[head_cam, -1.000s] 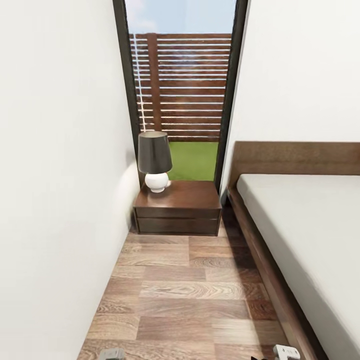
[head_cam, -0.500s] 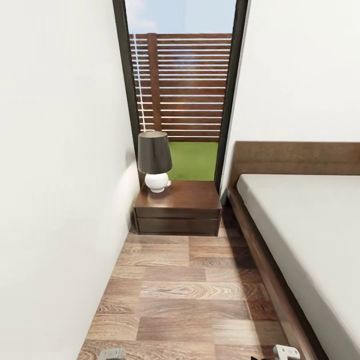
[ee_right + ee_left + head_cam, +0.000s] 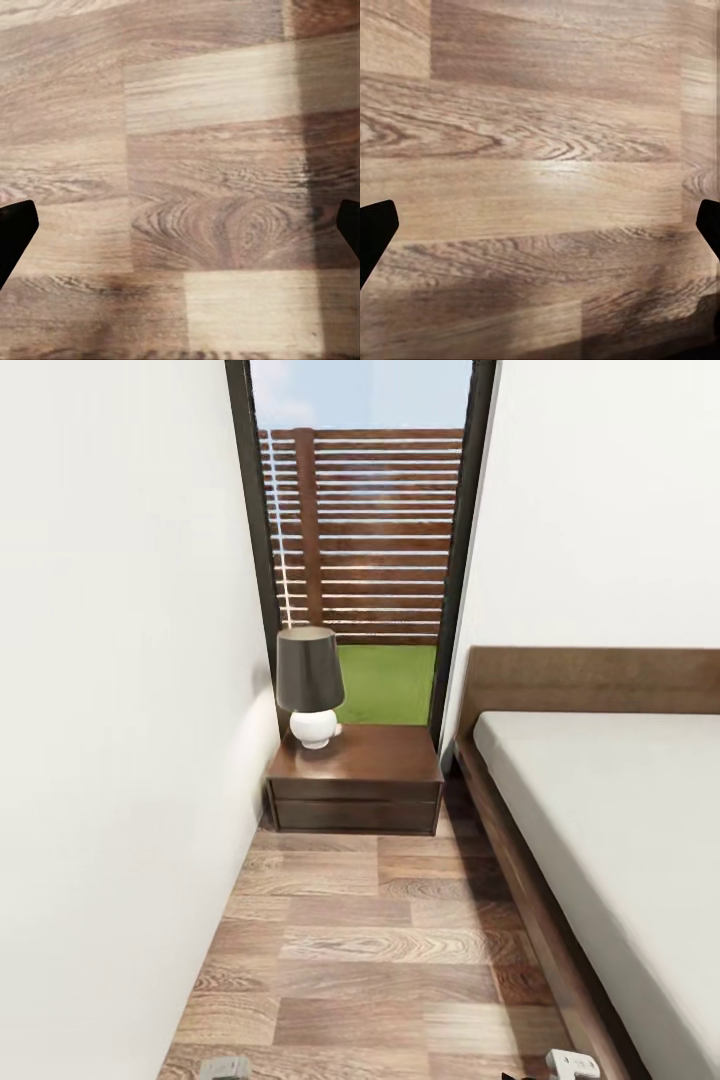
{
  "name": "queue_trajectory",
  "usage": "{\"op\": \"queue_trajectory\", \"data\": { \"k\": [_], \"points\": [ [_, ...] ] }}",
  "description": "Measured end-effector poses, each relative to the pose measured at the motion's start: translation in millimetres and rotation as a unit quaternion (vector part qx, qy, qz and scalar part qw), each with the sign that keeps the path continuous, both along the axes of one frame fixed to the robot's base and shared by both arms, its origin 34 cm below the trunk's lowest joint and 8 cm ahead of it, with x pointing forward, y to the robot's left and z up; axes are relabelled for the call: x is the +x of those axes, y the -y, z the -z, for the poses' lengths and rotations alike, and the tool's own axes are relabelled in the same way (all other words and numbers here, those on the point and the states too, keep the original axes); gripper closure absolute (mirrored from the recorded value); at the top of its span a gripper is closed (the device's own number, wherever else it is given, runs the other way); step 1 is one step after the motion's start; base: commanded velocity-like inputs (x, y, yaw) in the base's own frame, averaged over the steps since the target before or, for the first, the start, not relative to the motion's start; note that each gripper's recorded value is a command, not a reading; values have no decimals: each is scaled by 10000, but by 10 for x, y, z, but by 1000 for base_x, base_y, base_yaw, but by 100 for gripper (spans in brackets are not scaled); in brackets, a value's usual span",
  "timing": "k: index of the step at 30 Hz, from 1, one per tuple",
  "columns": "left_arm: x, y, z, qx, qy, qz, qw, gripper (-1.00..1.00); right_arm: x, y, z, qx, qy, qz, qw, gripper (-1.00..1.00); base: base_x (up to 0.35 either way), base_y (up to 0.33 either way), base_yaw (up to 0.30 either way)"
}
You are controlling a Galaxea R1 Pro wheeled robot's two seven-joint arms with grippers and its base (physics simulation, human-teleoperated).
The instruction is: In the bedroom, move the book from the bed onto either nightstand, and place the two sandals side by side next to the bed.
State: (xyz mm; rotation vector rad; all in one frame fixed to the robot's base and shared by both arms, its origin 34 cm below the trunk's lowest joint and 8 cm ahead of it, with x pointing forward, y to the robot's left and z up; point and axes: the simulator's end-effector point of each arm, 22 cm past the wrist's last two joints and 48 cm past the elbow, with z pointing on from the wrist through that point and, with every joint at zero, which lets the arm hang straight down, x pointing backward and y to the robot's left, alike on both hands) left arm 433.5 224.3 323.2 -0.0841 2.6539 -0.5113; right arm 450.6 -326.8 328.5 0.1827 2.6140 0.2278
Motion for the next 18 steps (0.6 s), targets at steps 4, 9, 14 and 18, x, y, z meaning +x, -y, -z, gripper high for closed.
{"op": "queue_trajectory", "data": {
  "k": [4, 9, 14, 18],
  "points": [
    [16, 0, -84, 0, -1, 0, 10000, -100, 20, -4, -87, 8, 5, -9, 10000, -100, 0, 0, 0],
    [34, 0, -188, 0, -2, 0, 10000, -100, 40, -5, -192, 12, 8, -9, 10000, -100, 0, 0, 0],
    [52, 0, -291, 0, -2, 0, 10000, -100, 57, -3, -294, 12, 2, -1, 10000, -100, 0, 0, 0],
    [65, 0, -373, 0, -3, 0, 10000, -100, 70, -1, -375, 9, -1, 5, 10000, -100, 0, 0, 0]
  ]
}}
